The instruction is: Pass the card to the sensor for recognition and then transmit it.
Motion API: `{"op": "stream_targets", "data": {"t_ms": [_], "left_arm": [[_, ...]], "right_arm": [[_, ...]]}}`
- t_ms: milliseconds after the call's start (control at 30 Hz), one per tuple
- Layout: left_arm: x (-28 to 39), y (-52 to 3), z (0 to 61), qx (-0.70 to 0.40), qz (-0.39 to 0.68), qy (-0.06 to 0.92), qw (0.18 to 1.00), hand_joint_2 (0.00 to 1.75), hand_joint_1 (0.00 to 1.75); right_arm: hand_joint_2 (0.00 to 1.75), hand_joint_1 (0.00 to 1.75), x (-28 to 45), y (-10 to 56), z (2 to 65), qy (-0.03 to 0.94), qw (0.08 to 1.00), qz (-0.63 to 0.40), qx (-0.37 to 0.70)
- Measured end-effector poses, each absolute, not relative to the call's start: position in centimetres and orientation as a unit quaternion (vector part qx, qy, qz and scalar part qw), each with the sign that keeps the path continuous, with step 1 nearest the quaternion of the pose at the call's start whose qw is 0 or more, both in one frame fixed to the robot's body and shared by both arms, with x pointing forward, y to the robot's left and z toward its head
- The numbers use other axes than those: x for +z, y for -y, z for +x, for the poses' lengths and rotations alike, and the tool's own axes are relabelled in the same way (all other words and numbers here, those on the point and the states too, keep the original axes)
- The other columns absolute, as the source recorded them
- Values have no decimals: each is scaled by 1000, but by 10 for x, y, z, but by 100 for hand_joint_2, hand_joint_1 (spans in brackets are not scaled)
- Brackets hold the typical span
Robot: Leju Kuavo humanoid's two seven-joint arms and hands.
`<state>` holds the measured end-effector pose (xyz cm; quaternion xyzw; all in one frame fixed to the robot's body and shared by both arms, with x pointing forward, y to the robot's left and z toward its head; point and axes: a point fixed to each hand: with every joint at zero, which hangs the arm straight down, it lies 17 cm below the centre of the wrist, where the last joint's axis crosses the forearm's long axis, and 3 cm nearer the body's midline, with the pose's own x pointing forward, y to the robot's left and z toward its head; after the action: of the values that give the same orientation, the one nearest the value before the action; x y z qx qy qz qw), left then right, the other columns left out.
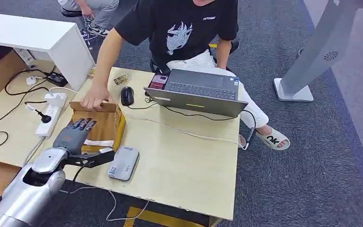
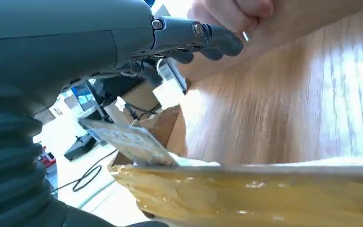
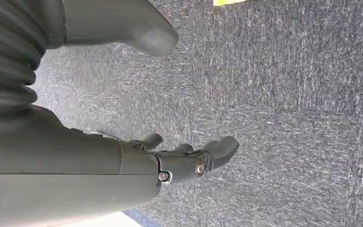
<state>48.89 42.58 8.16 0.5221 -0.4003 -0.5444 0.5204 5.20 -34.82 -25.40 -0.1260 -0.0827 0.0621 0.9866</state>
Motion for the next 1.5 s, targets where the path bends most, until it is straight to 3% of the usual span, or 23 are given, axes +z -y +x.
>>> {"op": "stream_targets", "data": {"t_ms": [1500], "left_arm": [[127, -405, 514, -534, 546, 435, 476, 175, 175]], "right_arm": [[175, 0, -254, 348, 51, 87, 985, -126, 74]]}}
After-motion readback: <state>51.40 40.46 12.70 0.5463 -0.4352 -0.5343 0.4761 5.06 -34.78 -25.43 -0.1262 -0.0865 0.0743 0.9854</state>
